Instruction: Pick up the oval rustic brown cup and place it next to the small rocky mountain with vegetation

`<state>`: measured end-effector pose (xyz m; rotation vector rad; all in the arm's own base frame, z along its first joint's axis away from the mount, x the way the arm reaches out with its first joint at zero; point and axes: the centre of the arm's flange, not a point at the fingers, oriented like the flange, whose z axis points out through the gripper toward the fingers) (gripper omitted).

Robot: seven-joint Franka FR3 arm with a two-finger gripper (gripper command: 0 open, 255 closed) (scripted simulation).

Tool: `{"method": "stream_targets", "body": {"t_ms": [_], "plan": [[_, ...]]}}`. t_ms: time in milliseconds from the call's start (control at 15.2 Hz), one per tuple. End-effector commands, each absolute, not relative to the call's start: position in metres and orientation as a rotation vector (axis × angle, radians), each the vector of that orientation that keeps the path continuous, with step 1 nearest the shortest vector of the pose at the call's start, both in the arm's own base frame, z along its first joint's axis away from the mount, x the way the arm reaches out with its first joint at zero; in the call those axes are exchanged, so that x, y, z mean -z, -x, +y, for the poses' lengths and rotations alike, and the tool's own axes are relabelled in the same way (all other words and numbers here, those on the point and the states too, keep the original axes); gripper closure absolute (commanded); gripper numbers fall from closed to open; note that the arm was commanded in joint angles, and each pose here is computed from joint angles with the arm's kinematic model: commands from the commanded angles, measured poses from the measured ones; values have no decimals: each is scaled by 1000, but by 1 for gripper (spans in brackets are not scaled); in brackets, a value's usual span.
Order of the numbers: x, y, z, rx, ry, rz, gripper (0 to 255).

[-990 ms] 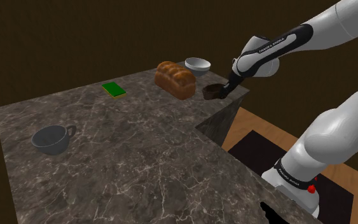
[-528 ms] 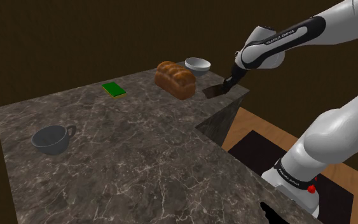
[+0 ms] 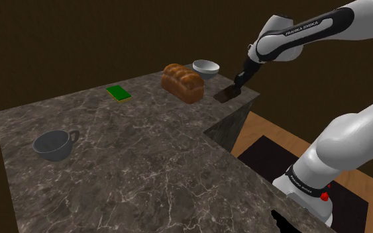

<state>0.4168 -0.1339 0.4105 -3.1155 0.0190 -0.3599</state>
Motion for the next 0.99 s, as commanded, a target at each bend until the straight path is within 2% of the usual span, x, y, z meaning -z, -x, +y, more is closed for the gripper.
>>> {"method": "stream_targets", "body": {"t_ms": [0,528,924], "plan": [[-422,-417,-134,360,3116,19,255],[-463,-417,-134,360,3116,19,255],[-463,-370,-70,360,3116,19,255]]}}
